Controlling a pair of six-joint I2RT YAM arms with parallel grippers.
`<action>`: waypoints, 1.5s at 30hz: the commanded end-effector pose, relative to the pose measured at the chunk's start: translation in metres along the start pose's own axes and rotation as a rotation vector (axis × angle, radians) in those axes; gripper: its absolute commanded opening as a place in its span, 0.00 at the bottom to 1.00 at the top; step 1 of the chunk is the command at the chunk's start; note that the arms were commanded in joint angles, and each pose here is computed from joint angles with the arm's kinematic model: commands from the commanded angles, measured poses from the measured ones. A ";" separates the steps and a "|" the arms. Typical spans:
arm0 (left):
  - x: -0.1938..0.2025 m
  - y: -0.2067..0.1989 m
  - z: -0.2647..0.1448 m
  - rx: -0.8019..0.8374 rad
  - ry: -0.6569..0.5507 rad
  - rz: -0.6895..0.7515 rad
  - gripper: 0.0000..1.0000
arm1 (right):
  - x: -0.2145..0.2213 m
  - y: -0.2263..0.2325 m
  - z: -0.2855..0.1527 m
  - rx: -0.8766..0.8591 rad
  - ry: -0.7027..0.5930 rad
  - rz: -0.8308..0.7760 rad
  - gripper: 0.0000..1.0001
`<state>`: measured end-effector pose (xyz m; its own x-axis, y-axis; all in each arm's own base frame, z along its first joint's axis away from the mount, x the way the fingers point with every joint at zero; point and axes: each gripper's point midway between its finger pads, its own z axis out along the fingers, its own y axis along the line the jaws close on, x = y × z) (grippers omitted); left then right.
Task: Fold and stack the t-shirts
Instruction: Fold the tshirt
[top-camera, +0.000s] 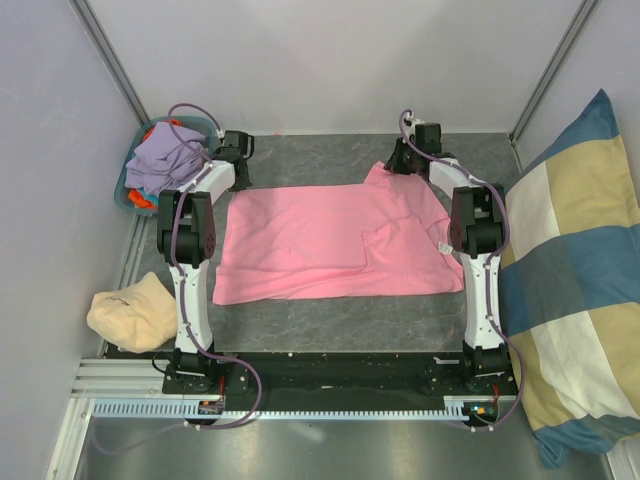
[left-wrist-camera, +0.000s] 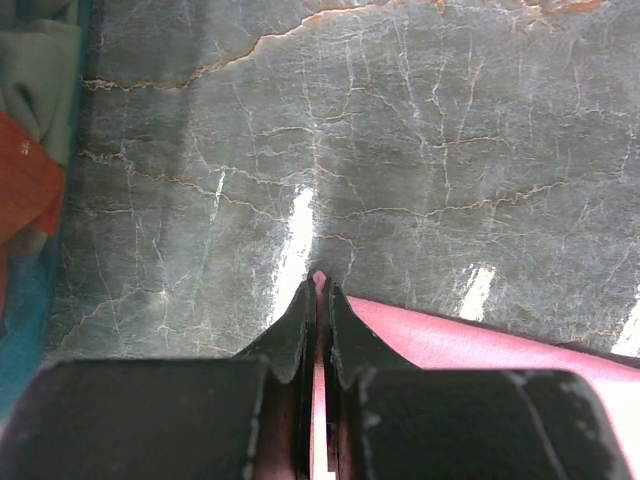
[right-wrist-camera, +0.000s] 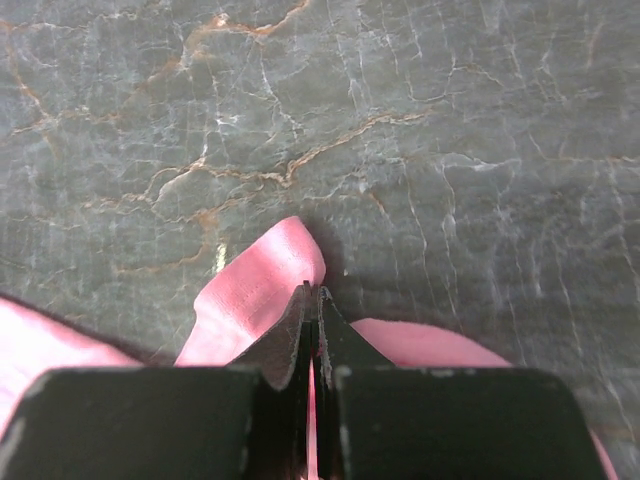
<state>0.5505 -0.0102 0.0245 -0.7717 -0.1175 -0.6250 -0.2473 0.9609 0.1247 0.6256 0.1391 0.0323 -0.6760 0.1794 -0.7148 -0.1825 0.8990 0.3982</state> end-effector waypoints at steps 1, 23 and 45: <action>-0.011 0.007 -0.016 -0.009 -0.026 0.004 0.02 | -0.059 0.026 -0.042 -0.018 -0.120 -0.051 0.00; 0.006 0.013 -0.087 0.096 -0.044 -0.090 0.02 | -0.046 0.037 -0.134 0.072 -0.134 -0.014 0.00; 0.036 0.031 -0.120 0.088 -0.045 -0.091 0.02 | 0.022 0.011 -0.218 0.302 -0.105 0.091 0.00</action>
<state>0.4441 -0.0155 0.0702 -0.7794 -0.1689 -0.6034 -0.2379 0.9706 0.0356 0.4618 0.0745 0.1349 -0.6284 0.2723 -0.7287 0.0733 0.9533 0.2929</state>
